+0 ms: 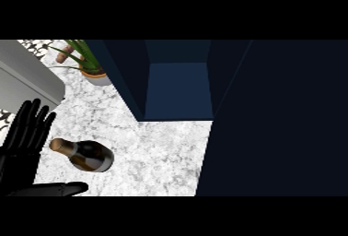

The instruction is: Pick up the wine, place it into the cabinet and close the cabinet

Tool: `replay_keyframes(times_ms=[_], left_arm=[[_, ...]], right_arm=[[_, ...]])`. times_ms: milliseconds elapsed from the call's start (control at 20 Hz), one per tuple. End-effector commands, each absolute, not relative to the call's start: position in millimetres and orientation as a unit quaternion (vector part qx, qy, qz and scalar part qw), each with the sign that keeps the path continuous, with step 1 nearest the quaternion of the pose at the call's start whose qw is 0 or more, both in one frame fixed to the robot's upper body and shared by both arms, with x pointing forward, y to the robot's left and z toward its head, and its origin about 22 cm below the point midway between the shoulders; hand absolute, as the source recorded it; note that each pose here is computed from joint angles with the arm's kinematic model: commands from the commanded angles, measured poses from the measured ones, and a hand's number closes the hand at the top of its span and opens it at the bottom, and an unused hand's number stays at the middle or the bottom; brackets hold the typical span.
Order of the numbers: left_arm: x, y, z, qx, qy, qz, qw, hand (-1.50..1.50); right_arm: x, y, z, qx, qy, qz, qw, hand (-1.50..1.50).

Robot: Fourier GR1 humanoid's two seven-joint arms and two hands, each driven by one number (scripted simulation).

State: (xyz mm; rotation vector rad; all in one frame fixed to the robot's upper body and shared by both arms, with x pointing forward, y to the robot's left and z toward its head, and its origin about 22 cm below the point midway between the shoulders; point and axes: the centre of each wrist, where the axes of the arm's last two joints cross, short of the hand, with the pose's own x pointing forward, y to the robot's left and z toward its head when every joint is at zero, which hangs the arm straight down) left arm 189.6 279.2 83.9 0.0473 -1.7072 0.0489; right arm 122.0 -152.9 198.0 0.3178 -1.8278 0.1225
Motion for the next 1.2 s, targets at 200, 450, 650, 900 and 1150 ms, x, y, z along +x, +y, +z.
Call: replay_keyframes(times_ms=[200, 450, 650, 900, 1150], left_arm=[[189, 295, 35, 0.033, -0.747, 0.026, 0.664, -1.50], [183, 314, 30, 0.047, -0.736, 0.021, 0.675, -1.50], [175, 310, -1, 0.051, -0.728, 0.029, 0.683, -1.50], [194, 342, -22, 0.050, -0.721, 0.039, 0.690, -1.50], [197, 318, -52, 0.050, -0.714, 0.033, 0.697, -1.50]], right_arm=[[86, -168, 213, 0.102, -0.818, 0.048, 0.564, -1.50], [91, -165, 218, 0.101, -0.825, 0.048, 0.553, -1.50], [78, -169, 221, 0.111, -0.819, 0.047, 0.561, -1.50], [90, -162, 214, 0.098, -0.817, 0.046, 0.566, -1.50], [91, -166, 214, 0.103, -0.817, 0.042, 0.565, -1.50]])
